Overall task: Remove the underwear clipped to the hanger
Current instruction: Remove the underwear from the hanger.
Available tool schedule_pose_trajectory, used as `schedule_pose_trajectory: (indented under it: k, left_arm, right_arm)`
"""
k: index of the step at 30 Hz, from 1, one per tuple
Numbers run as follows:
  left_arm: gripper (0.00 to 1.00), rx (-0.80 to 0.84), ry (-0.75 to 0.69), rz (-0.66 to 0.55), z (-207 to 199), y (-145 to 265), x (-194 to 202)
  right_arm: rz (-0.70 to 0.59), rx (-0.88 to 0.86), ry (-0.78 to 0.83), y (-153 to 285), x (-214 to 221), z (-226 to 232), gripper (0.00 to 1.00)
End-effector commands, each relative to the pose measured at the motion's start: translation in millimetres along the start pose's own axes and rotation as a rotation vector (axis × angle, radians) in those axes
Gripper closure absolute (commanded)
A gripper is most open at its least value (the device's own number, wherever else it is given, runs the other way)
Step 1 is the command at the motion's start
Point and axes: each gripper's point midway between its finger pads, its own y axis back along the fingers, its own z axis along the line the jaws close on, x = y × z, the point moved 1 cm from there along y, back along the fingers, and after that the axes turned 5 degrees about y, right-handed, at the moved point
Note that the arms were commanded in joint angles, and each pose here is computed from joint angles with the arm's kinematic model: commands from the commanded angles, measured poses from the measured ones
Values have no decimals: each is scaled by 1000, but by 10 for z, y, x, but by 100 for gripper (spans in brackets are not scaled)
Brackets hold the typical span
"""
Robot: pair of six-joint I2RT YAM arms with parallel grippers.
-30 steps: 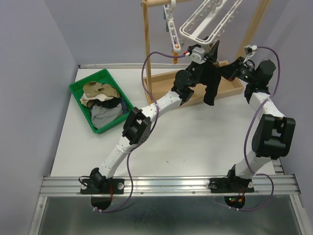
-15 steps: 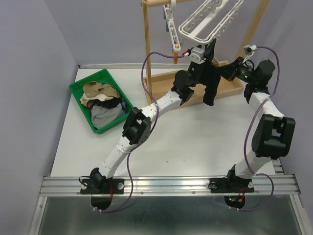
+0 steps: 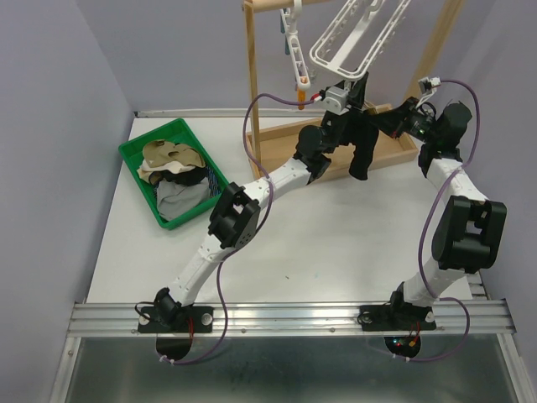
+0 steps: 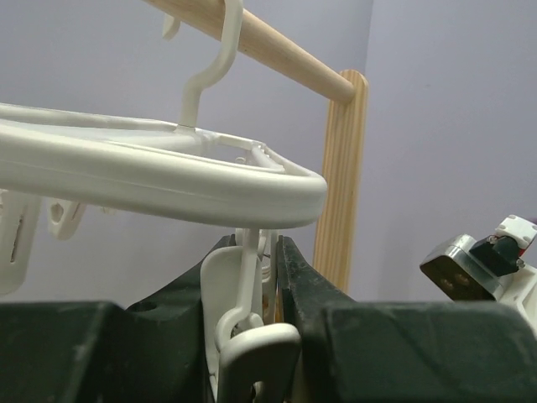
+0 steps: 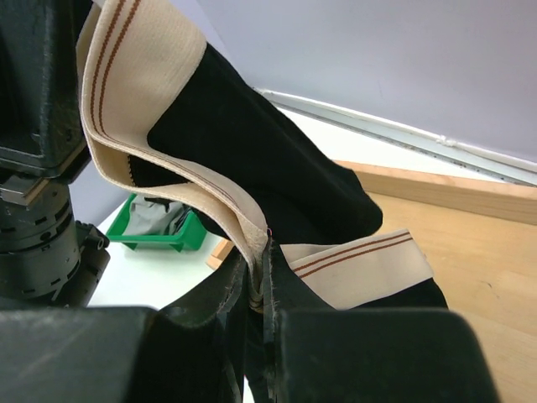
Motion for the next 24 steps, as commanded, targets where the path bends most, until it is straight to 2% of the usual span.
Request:
schedule_pose_trajectory:
  k: [1,15,19,24]
  left_arm:
    - [86,1,38,-204,-71,-289,-1022]
    - [88,-11,52,-215,-52,-307,-1056]
    - [92,-16,68,-217,-53,-301,-1060]
    - [92,-10,82,-218,-55,-291,-1054]
  right_arm:
    - [-15,-1,55,-45,-90,-18,90]
    - [39,39,30,28,264,-122,90]
    - [42,38,30,34,277,-116,90]
    - [38,40,36,33,253,-110,90]
